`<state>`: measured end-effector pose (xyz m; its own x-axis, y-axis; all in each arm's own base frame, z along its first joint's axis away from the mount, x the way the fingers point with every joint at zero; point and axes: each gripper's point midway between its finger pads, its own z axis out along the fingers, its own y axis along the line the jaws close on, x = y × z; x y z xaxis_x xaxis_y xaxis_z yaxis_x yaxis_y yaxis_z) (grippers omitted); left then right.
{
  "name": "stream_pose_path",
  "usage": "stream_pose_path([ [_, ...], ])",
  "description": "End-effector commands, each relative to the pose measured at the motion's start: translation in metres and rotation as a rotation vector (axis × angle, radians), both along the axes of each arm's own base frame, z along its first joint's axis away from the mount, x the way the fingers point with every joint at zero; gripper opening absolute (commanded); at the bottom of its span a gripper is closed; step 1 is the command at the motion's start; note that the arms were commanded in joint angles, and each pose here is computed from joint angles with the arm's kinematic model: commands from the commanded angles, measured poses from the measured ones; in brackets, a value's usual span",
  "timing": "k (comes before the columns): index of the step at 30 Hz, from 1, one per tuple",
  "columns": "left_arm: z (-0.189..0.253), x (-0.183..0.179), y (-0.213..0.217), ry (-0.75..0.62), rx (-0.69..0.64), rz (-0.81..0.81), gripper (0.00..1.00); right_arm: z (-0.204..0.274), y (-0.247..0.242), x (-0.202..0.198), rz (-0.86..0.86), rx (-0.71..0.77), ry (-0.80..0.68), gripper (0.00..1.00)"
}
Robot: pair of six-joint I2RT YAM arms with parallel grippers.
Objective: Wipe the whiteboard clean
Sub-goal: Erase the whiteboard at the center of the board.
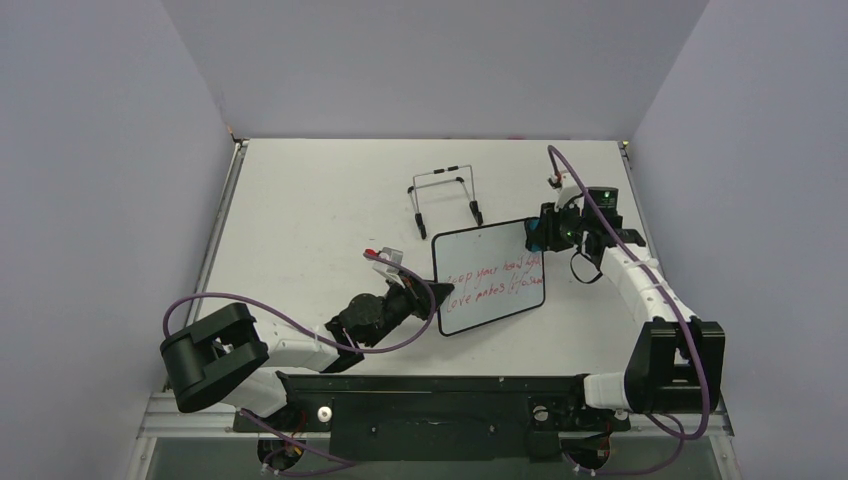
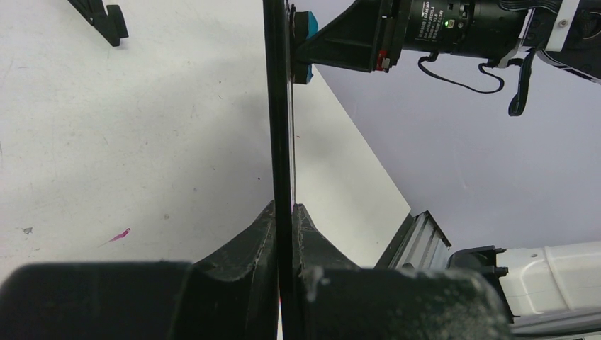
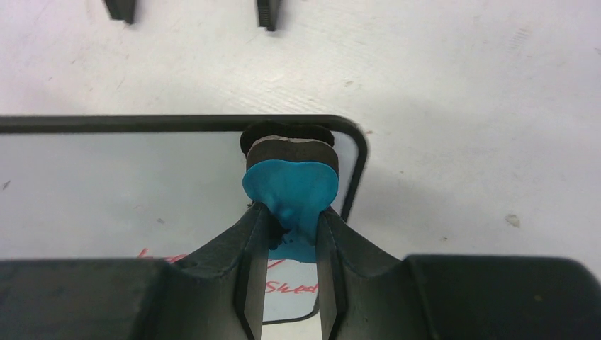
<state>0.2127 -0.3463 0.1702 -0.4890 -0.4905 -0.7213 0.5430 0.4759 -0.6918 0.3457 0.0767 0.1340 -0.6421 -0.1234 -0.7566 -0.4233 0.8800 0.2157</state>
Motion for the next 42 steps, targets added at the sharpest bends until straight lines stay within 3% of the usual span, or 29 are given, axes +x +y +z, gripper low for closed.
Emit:
stream_pose_path([
  [1,0.051,-0.010,-0.006,-0.103,-0.132,-0.062,0.00,0.011,-0.033,0.029,-0.143,-0.050,-0.055,0.00],
  [8,0.051,-0.010,-0.007,-0.105,-0.136,-0.064,0.00,-0.027,-0.011,-0.015,0.078,-0.063,0.151,0.00],
  [12,0.051,-0.010,-0.007,-0.104,-0.136,-0.063,0.00,-0.021,0.021,-0.030,0.228,-0.026,0.135,0.00],
  [18,0.050,-0.010,-0.008,-0.102,-0.135,-0.065,0.00,0.024,0.017,0.006,0.122,0.041,-0.019,0.00],
  [26,0.050,-0.011,-0.006,-0.103,-0.137,-0.066,0.00,-0.003,-0.033,0.024,-0.080,-0.051,0.042,0.00],
  [31,0.050,-0.011,-0.006,-0.104,-0.137,-0.066,0.00,-0.024,-0.035,0.008,-0.025,-0.084,0.135,0.00],
  [35,0.050,-0.011,-0.006,-0.105,-0.138,-0.064,0.00,-0.031,-0.011,-0.014,0.120,-0.041,0.184,0.00],
  [38,0.050,-0.011,-0.006,-0.104,-0.138,-0.065,0.00,-0.019,0.006,-0.020,0.195,-0.010,0.151,0.00],
  [42,0.049,-0.011,-0.007,-0.103,-0.137,-0.067,0.00,0.014,0.011,0.000,0.169,0.037,0.043,0.00],
])
